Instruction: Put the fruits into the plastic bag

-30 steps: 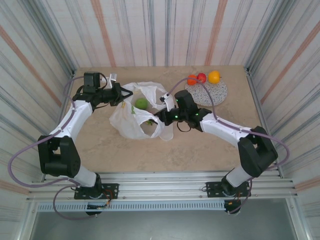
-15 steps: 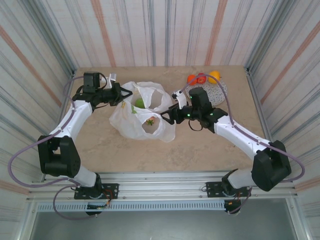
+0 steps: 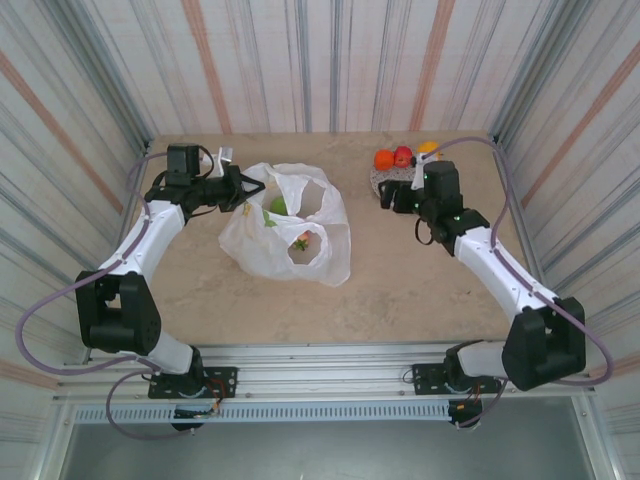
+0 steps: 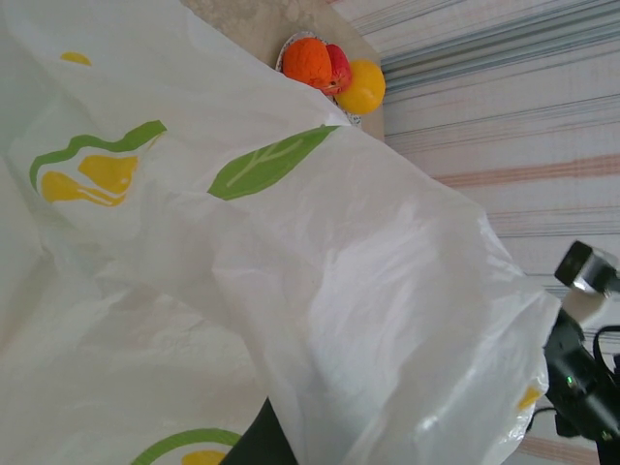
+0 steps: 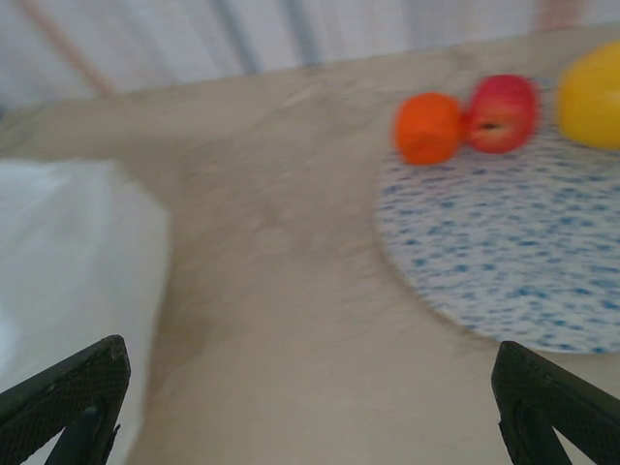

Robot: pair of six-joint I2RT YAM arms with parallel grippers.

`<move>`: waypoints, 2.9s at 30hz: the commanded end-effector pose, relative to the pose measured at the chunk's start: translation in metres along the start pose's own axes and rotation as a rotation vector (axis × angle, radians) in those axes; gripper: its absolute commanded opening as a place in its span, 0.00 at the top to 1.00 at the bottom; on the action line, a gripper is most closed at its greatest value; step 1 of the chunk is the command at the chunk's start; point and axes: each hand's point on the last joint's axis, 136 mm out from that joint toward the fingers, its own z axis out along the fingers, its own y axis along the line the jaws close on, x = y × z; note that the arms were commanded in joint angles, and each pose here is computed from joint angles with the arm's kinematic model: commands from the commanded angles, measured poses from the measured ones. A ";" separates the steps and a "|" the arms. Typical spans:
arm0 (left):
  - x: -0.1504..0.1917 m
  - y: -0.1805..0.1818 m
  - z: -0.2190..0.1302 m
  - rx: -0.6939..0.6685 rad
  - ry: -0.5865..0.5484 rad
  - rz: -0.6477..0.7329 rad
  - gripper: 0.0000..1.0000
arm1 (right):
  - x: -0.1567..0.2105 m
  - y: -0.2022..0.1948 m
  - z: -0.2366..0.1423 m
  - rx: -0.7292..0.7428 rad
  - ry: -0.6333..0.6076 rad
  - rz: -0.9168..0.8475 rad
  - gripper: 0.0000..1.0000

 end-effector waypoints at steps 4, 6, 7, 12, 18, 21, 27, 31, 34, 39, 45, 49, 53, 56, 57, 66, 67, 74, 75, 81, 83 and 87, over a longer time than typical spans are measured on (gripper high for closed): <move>0.001 0.002 -0.003 -0.002 0.000 -0.012 1.00 | -0.035 -0.033 0.048 0.167 -0.087 0.109 0.04; 0.001 0.001 -0.004 0.000 -0.003 -0.009 1.00 | -0.038 -0.035 0.068 0.175 -0.075 0.091 0.05; 0.001 0.001 -0.005 0.000 -0.004 -0.006 1.00 | -0.039 -0.033 0.080 0.168 -0.070 0.072 0.05; 0.001 0.003 -0.002 -0.002 0.005 -0.017 1.00 | -0.044 -0.032 0.129 0.169 -0.029 -0.035 0.07; 0.001 0.000 -0.004 0.005 -0.001 -0.008 1.00 | -0.040 -0.039 0.179 0.192 0.007 -0.135 0.09; 0.001 0.001 -0.004 -0.001 -0.002 -0.005 1.00 | -0.037 -0.041 0.200 0.198 0.028 -0.157 0.10; 0.001 0.005 -0.001 0.000 0.011 -0.024 1.00 | -0.030 -0.044 0.231 0.202 0.063 -0.179 0.14; 0.001 0.003 -0.002 0.001 0.006 -0.017 1.00 | -0.022 -0.049 0.249 0.216 0.087 -0.197 0.17; 0.001 0.004 -0.002 0.001 0.008 -0.020 1.00 | -0.029 -0.050 0.258 0.229 0.082 -0.219 0.18; 0.002 0.007 0.001 -0.002 0.016 -0.028 1.00 | -0.022 -0.057 0.272 0.267 0.114 -0.262 0.19; 0.002 0.009 0.001 -0.006 0.017 -0.030 1.00 | -0.016 -0.066 0.282 0.304 0.148 -0.307 0.21; 0.002 0.010 0.002 -0.007 0.021 -0.035 1.00 | -0.014 -0.068 0.285 0.312 0.163 -0.326 0.22; 0.002 0.009 0.002 -0.007 0.019 -0.033 1.00 | -0.009 -0.071 0.286 0.327 0.201 -0.337 0.23; 0.002 0.009 0.002 -0.005 0.019 -0.031 1.00 | -0.005 -0.072 0.286 0.334 0.226 -0.345 0.24; 0.002 0.009 0.002 -0.005 0.020 -0.032 1.00 | -0.004 -0.072 0.286 0.332 0.234 -0.347 0.25; 0.002 0.008 0.001 -0.004 0.020 -0.028 1.00 | 0.000 -0.070 0.289 0.315 0.259 -0.356 0.27; 0.002 0.008 0.002 -0.004 0.021 -0.029 1.00 | 0.000 -0.071 0.290 0.312 0.263 -0.356 0.27; 0.002 0.007 0.000 -0.002 0.018 -0.027 1.00 | 0.001 -0.070 0.290 0.304 0.268 -0.357 0.38; 0.002 0.007 0.001 -0.003 0.018 -0.026 1.00 | 0.000 -0.070 0.289 0.304 0.267 -0.357 0.39; 0.001 0.008 0.000 -0.004 0.017 -0.029 1.00 | -0.023 -0.052 0.274 0.252 0.235 -0.337 0.42; 0.001 0.008 0.000 -0.002 0.019 -0.029 1.00 | -0.037 -0.040 0.263 0.219 0.213 -0.330 0.43; 0.002 0.007 0.000 -0.001 0.019 -0.030 1.00 | -0.062 -0.010 0.231 0.154 0.160 -0.331 0.44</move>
